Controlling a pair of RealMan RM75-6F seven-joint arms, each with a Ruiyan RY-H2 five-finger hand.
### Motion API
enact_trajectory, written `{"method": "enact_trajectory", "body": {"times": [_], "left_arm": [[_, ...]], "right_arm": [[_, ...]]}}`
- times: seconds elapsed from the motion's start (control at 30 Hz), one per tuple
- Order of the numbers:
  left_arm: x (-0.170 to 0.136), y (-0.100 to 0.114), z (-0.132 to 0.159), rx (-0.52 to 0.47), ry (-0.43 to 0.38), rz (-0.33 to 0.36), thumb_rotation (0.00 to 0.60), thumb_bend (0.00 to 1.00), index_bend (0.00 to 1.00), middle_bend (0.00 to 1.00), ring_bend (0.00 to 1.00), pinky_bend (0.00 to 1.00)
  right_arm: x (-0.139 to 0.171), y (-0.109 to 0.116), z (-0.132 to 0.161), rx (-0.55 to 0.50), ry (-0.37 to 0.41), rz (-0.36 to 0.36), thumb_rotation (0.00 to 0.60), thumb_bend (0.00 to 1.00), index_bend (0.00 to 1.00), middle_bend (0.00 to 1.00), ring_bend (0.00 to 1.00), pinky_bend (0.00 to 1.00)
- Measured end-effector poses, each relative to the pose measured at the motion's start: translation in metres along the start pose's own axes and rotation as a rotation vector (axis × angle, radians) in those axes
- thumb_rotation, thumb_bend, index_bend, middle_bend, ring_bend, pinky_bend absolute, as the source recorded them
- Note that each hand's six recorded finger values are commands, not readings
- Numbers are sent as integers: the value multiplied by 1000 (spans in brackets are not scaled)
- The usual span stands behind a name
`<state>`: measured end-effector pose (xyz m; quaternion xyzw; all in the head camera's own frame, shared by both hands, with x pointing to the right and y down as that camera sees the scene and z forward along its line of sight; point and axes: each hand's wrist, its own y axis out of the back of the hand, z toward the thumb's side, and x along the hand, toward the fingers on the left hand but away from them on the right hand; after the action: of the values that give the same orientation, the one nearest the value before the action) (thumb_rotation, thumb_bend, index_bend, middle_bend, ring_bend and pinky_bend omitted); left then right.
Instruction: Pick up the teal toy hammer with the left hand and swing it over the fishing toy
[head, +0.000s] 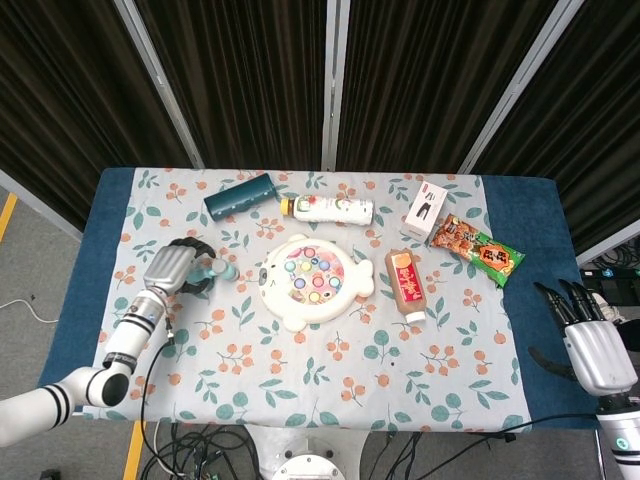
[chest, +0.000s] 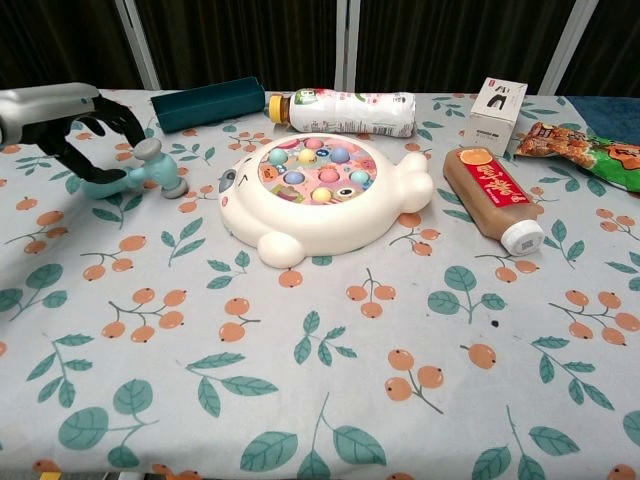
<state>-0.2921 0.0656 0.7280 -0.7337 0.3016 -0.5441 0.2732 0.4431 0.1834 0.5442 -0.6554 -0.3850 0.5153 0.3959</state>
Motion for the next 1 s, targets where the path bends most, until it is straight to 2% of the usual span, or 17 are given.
{"method": "enact_trajectory", "body": {"times": [0.4,1.0], "left_arm": [[9,-13,9,-11,27,-6,600,331,392,282,163,187],[13,-20,9,-7,49,5,600,341,443,327,203,213]], "right_arm": [[1,-1,-5,-5,-13,5,600,120,68,167,0,0],[1,-2,-8,-6,-22,9,600,120,68,167,0,0]]}}
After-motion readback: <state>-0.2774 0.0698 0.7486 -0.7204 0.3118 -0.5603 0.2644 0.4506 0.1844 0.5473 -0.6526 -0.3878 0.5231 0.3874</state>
